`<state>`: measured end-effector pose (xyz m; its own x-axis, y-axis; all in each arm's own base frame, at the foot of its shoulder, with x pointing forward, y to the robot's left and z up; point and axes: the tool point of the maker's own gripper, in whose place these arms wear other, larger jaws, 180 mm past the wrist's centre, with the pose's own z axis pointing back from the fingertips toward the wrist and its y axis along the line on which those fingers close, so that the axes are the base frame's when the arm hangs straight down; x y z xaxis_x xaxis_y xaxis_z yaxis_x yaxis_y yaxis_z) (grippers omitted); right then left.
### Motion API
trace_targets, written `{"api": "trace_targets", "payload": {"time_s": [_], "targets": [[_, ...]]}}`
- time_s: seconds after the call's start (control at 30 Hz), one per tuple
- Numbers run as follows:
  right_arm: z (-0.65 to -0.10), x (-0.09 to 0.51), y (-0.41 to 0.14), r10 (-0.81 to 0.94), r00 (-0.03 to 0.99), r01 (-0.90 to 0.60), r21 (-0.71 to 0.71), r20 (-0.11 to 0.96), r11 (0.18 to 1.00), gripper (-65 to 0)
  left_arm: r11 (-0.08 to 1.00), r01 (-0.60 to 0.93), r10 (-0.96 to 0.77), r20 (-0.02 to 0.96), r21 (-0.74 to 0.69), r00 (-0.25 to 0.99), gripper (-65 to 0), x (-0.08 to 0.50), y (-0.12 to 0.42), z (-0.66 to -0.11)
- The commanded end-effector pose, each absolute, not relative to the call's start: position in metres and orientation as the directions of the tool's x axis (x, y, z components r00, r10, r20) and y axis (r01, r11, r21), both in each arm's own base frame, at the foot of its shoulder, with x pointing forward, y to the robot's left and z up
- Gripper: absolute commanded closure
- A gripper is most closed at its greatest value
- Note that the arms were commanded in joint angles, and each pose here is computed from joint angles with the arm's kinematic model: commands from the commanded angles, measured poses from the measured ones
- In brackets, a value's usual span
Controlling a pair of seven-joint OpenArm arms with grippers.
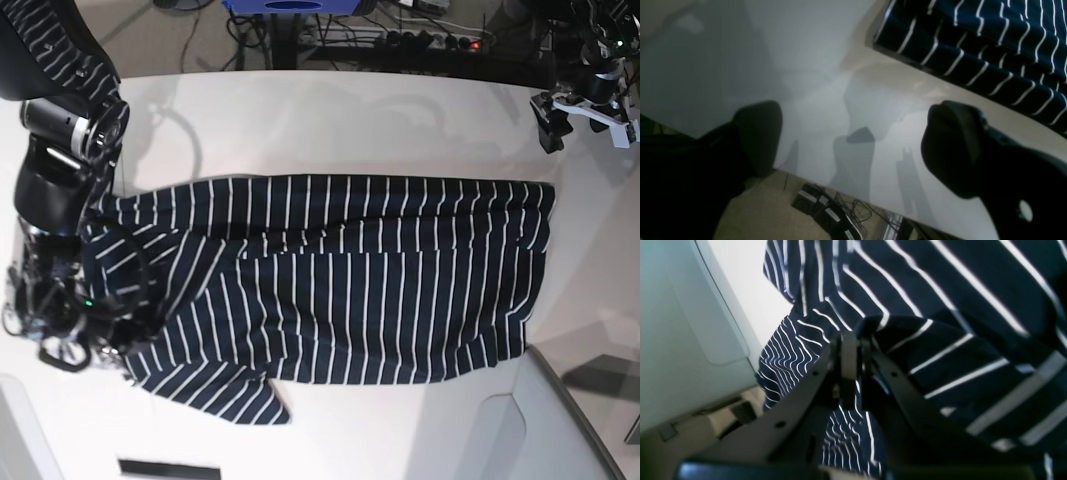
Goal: Layout the t-shirt on the table in an organized manner, then fold the t-shirt properly
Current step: 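Reach the right gripper down along the shirt side and smooth it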
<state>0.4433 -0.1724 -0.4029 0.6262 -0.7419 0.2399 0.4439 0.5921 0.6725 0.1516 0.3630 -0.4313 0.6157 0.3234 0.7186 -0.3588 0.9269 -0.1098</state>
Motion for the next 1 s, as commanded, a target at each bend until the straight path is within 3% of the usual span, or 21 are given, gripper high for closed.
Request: {"api": "trace_targets", "payload": {"time_s": [0.0,0.23,0.4,0.53,0.63,0.77,0.83,0.97], "targets": [[-0.381,0.463,-0.176,-0.744,0.601,0.401,0.696,0.292,0.596,-0.3,0.932,-0.348,0.303,0.745,-0.102,0.594,-65.0,0.157,0.369,-0.420],[-0.394,0.471,-0.175,-0.760,0.576,0.416,0.692,0.301,0.589,-1.2,0.932,-0.349,0.304,0.744,-0.102,0.594,-65.0,0.157,0.369,-0.421],[-0.366,0.484,-0.155,-0.639,0.610,0.137,0.732,0.468,0.667,-0.9,0.932,-0.349,0.304,0.744,-0.102,0.594,-65.0,0.157,0.369,-0.421],[-0.367,0.482,-0.154,-0.630,0.618,0.129,0.730,0.470,0.671,-2.0,0.932,-0.349,0.304,0.744,-0.102,0.594,-65.0,0.157,0.369,-0.421],[-0.380,0.467,-0.162,-0.610,0.656,0.152,0.714,0.445,0.684,-12.6,0.932,-0.349,0.304,0.744,-0.102,0.594,-65.0,0.157,0.369,-0.421],[-0.393,0.445,-0.174,-0.575,0.701,0.164,0.689,0.422,0.706,-41.9,0.932,-0.349,0.304,0.744,-0.102,0.594,-65.0,0.157,0.369,-0.421],[-0.393,0.429,-0.191,-0.578,0.679,0.173,0.666,0.453,0.726,-45.0,0.932,-0.349,0.304,0.743,-0.102,0.596,-65.0,0.156,0.369,-0.421],[-0.384,0.369,-0.218,-0.568,0.638,0.180,0.617,0.520,0.767,-42.5,0.932,-0.349,0.304,0.742,-0.101,0.598,-65.0,0.155,0.369,-0.421]]}}
